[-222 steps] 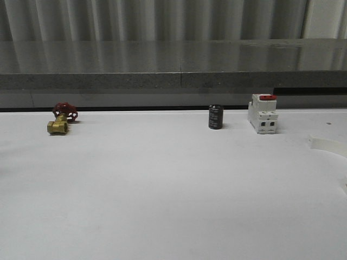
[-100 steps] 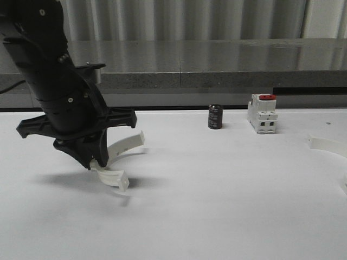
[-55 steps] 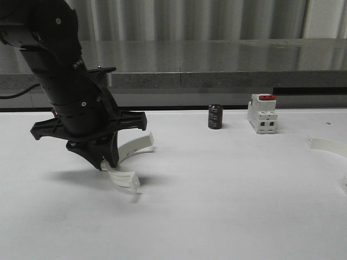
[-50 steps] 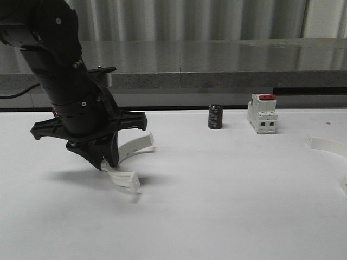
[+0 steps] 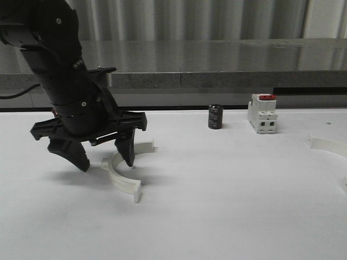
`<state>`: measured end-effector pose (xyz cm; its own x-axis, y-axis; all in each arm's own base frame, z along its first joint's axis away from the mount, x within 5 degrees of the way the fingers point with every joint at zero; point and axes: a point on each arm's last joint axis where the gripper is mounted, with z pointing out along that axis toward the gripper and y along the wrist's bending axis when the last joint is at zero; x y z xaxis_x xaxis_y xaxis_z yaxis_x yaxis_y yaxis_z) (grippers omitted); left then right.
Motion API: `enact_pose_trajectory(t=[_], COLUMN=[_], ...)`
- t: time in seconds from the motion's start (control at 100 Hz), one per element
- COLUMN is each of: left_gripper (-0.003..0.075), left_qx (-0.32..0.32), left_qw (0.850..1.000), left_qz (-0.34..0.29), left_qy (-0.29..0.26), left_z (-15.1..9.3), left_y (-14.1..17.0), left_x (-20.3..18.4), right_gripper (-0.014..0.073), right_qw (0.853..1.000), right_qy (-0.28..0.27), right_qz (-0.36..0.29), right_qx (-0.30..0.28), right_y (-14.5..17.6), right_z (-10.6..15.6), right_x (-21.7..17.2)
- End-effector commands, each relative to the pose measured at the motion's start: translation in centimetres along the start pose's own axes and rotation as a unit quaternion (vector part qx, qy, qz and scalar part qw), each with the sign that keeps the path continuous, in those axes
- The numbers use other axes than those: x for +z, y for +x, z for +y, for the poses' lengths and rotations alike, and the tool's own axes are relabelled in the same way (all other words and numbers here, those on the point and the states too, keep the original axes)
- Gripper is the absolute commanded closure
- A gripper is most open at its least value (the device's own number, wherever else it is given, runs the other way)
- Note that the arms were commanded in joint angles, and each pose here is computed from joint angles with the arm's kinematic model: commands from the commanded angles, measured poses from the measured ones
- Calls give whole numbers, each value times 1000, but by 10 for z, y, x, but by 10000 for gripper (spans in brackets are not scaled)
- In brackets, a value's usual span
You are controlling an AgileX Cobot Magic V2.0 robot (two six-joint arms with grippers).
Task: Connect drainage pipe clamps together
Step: 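Open the left gripper and lift it away from the clamp half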
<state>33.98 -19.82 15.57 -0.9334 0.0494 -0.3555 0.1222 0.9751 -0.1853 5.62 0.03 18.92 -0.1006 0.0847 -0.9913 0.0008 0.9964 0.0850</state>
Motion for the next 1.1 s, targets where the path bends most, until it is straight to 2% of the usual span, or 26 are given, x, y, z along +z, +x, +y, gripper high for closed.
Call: enact_pose_trajectory(t=[0.0, 0.2, 0.42, 0.61, 0.85, 1.09], left_gripper=[65, 65, 65, 65, 66, 69], left_qx=[-4, 0, 31, 48, 24, -12], left_qw=[999, 997, 991, 985, 974, 959], left_qz=[-40, -64, -125, -164, -227, -280], left_qy=[23, 33, 38, 30, 6, -49], left_z=[-10, -12, -12, 1, 49, 105], left_y=[-11, -16, -21, -14, 8, 50], left_x=[-22, -40, -87, -123, -161, -197], right_gripper=[664, 664, 664, 664, 664, 664], right_qw=[998, 998, 998, 998, 998, 998], right_qy=[-3, -3, -3, -3, -3, -3], right_qz=[-55, -55, -55, -55, -55, -55], right_qx=[-4, -4, -4, -4, -4, -4], right_y=[-13, -13, -13, -13, -13, -13], right_z=[1, 1, 1, 1, 1, 1], right_x=[-3, -3, -3, -3, -3, -3])
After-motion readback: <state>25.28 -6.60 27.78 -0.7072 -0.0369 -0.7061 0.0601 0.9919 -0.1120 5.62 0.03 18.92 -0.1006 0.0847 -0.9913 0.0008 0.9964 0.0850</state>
